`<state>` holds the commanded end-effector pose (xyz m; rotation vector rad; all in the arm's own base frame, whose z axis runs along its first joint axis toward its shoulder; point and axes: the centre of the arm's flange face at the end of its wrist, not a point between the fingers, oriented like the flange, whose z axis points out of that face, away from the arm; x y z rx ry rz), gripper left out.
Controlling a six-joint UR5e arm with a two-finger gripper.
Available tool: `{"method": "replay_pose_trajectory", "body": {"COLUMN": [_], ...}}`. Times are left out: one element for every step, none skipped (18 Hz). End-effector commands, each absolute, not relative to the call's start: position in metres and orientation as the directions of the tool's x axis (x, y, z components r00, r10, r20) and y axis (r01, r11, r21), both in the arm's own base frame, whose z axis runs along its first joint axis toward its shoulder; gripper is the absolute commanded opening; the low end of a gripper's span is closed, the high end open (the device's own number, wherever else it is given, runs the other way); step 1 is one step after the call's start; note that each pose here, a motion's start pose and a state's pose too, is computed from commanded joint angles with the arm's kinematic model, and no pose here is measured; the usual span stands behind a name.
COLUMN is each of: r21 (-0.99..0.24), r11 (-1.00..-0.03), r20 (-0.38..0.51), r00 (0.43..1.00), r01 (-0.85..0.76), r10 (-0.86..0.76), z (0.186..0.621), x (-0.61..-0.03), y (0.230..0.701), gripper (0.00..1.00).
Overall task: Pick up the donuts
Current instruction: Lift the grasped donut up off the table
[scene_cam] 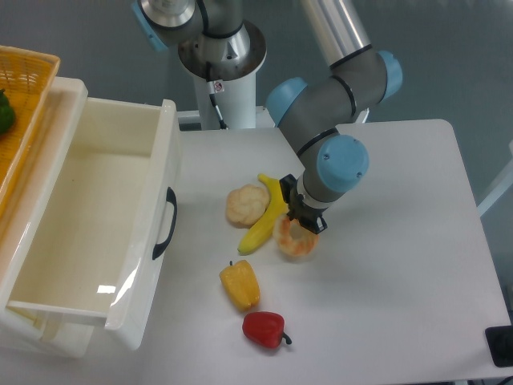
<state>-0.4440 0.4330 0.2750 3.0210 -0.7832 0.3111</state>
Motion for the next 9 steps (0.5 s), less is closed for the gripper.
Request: {"method": "replay_pose_trajectory", "body": {"r21": [-0.045, -0.046, -0.045, -0.044, -0.045, -0.044, -0.045, -0.044, -0.036], "r11": [-0.875, -0.874, -0.874, -0.874, -0.873, -0.871, -0.868, -0.867, -0.865], "r20": [0.177, 0.162, 0.147, 0.132, 0.114, 0.101, 0.090, 0.078, 0.062], "r00": [0.858, 0.860, 0.862, 0.864, 0.866, 0.865, 0.864, 0.864, 0.863], "r01": [-0.482, -0.484, -0.484, -0.484, -0.485, -0.490, -0.494, -0.496, -0.500], "r10": [-0.482, -0.485, -0.485, -0.486, -0.487, -0.492, -0.496, -0.498, -0.501], "z": [0.286, 0.296, 0.303, 0.308, 0.316, 0.321, 0.324, 0.328, 0.334], "x": [-0.451, -0.457, -0.463, -0.469, -0.474, -0.479, -0.483, -0.489, -0.497], "y": [0.437, 0.442, 0.445, 0.449, 0.451, 0.453, 0.455, 0.459, 0.462], "gripper": [0.00, 0.00, 0.00, 0.00, 0.00, 0.00, 0.00, 0.00, 0.00]}}
